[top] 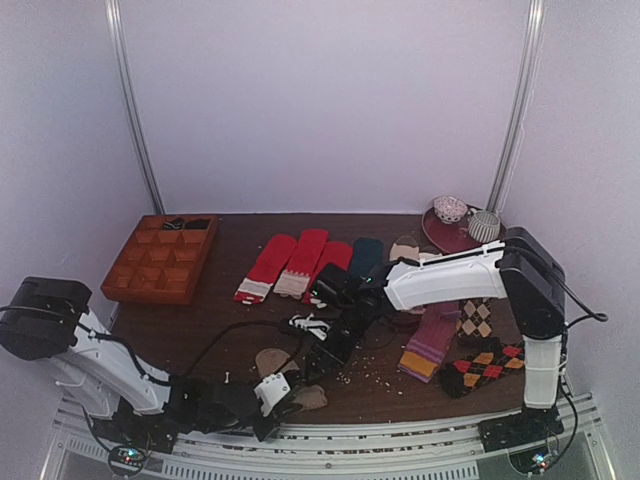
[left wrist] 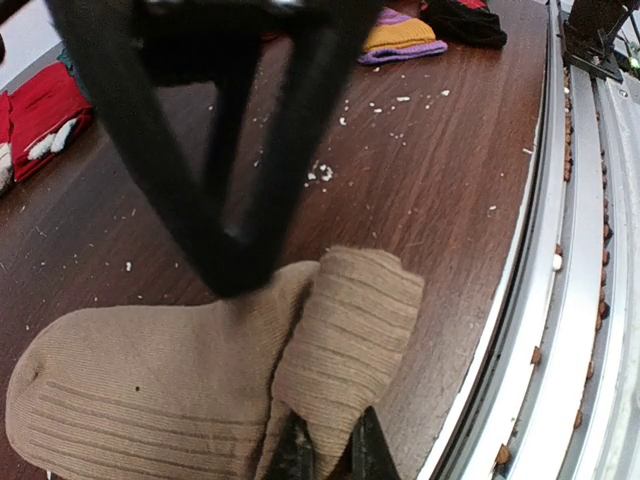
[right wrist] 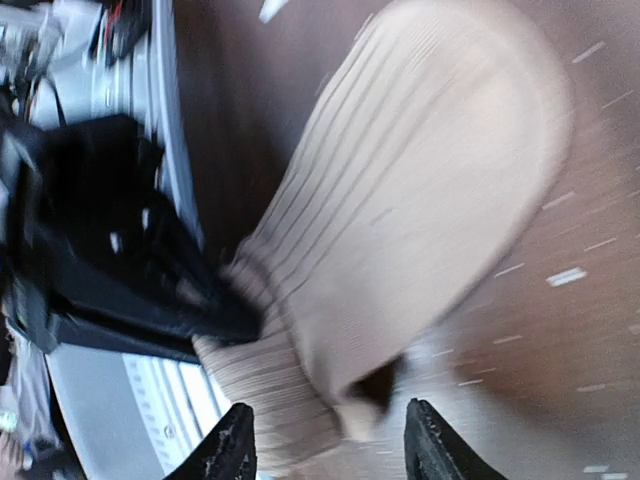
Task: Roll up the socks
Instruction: Roll a pair of socks at the center of the board.
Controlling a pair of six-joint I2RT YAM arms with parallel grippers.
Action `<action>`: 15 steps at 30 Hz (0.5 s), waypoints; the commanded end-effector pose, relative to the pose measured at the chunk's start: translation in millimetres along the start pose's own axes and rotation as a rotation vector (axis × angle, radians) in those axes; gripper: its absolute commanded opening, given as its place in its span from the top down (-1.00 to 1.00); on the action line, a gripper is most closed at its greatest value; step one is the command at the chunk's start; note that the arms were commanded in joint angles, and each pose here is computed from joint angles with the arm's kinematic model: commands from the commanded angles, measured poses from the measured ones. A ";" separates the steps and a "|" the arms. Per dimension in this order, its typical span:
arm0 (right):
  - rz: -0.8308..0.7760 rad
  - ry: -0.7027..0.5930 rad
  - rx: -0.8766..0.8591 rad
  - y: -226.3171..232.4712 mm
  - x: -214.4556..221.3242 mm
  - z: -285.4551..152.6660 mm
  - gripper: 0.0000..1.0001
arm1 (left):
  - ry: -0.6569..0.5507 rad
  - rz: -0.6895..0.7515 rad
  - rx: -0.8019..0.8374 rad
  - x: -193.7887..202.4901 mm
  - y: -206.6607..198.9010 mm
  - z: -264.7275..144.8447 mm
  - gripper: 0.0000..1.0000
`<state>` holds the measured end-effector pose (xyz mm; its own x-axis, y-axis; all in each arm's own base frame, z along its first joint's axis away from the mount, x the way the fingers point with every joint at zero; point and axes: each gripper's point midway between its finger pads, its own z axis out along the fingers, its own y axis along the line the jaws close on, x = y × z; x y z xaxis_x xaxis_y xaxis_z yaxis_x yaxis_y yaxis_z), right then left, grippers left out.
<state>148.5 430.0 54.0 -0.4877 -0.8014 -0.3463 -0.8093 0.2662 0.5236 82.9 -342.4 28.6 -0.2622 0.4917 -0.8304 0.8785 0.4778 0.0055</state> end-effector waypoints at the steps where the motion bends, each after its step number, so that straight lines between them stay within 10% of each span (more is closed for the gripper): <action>1: -0.028 -0.150 0.046 -1.7 -47.7 -26.8 -0.03 | 0.215 0.028 0.014 64.9 5.9 -7.4 1.00; 15: 0.041 -0.097 0.206 -50.7 -55.4 42.3 -0.11 | 0.225 0.039 0.024 67.8 3.4 -4.6 1.00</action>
<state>197.7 482.8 33.2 -0.5280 -0.7371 -0.4219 -0.8293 0.3404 0.4432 82.7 -342.0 28.7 -0.2743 0.4782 -0.8343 0.8753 0.4835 -0.0106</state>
